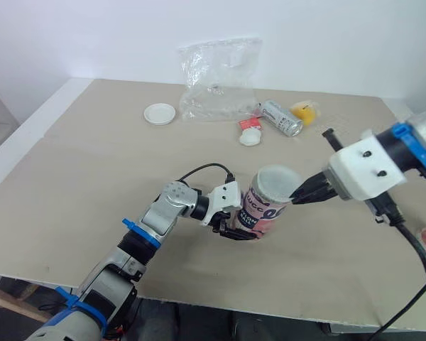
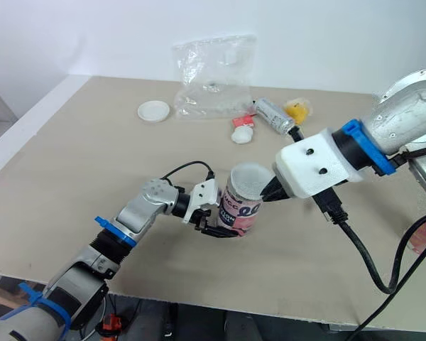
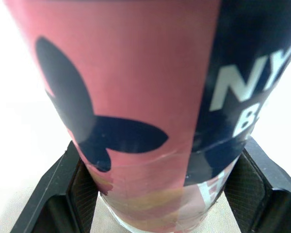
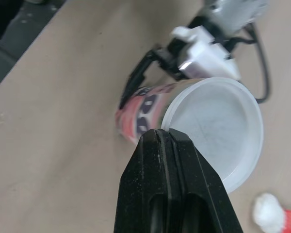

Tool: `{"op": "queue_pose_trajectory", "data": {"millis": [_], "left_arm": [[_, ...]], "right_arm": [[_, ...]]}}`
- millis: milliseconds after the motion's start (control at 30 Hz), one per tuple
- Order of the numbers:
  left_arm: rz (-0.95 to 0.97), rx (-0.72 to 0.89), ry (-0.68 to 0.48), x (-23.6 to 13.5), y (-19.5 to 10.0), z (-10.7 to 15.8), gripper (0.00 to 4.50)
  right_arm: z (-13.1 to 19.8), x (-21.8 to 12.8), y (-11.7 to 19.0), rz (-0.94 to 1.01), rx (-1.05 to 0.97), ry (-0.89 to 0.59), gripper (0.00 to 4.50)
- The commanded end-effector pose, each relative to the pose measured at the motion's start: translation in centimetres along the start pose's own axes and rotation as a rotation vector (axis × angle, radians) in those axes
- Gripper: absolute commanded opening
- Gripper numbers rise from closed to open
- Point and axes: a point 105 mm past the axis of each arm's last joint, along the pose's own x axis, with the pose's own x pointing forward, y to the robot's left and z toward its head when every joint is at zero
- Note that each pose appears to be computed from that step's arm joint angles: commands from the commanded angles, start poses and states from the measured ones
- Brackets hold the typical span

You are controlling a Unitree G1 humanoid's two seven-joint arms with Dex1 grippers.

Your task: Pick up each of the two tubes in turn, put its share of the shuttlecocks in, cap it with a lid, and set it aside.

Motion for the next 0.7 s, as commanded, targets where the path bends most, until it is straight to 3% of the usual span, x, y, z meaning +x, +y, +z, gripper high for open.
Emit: {"op": "queue_pose_trajectory", "data": {"millis": [33,700], "left_arm": [[-0.008,-0.045,0.048,0.20,-0.43,-1.56,3.23],[0.018,-0.061,0.043,0.13,-0.45,-1.84,3.23]], "right_arm": [[0.21,-0.58,-0.19,0.023,-0.046,0.014,0.03],[0.66,-0.19,-0.45,0.067,-0.052,-0.012,0.03]]}}
